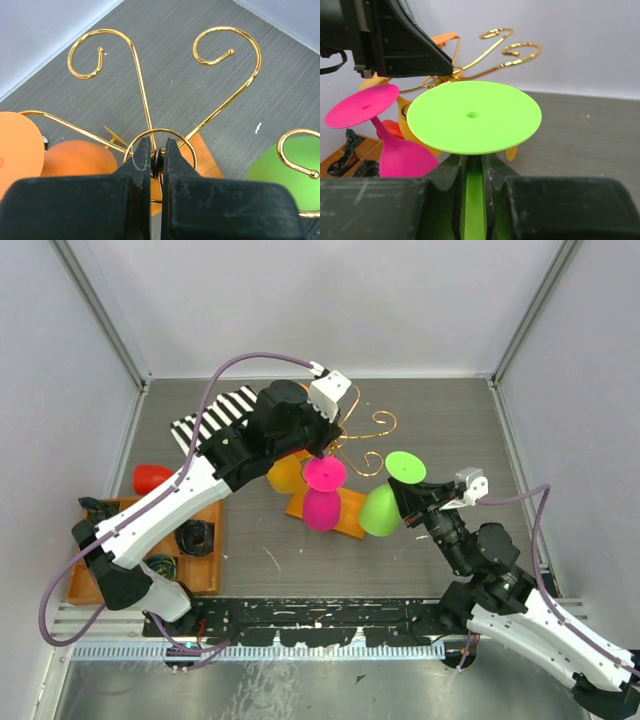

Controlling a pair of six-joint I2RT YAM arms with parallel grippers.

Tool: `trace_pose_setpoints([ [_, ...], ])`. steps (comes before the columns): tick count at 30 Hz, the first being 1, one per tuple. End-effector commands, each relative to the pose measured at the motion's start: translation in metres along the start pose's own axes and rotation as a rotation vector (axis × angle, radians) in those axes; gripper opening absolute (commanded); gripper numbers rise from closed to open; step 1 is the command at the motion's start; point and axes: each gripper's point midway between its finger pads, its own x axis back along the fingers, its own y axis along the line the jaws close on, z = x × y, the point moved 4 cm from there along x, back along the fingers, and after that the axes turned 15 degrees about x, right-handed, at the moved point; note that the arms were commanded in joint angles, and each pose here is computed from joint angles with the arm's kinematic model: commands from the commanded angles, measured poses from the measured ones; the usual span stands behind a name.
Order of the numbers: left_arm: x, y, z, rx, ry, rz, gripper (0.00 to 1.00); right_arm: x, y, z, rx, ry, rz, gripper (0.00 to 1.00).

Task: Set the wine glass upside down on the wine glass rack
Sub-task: Adjust the wine rack at the center of the board, then turn the wine glass upside down at the wine rack.

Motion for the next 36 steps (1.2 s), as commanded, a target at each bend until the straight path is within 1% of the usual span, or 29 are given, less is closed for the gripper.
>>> trace_pose_setpoints([
  [1,0.005,-0.001,-0.004,0.001,-0.035,0.019,0.0,-0.015,0.011,-0.032,0.078,-0.149,-0.062,0.01],
  [9,0.001,-0.001,0.005,0.013,-0.014,0.024,0.0,-0.028,0.014,-0.028,0.27,-0.158,-0.094,0.01],
  [14,0.0,0.0,0.007,0.013,-0.011,0.021,0.0,-0.034,0.009,-0.026,0.332,-0.152,-0.05,0.01],
  [18,0.0,0.0,0.008,0.012,-0.01,0.02,0.0,-0.041,0.01,-0.023,0.376,-0.13,-0.048,0.01],
  [26,-0.003,0.003,0.01,0.01,0.0,-0.003,0.0,-0.054,0.015,-0.015,0.394,-0.113,-0.055,0.01],
  [32,-0.003,0.002,0.011,0.014,0.004,0.001,0.0,-0.056,0.012,-0.019,0.4,-0.134,-0.027,0.01],
  [34,-0.003,0.002,0.011,0.015,0.003,0.003,0.0,-0.056,0.016,-0.02,0.418,-0.132,-0.057,0.01],
  [36,-0.004,0.002,0.011,0.016,0.006,0.003,0.0,-0.057,0.025,-0.02,0.438,-0.114,-0.131,0.01],
])
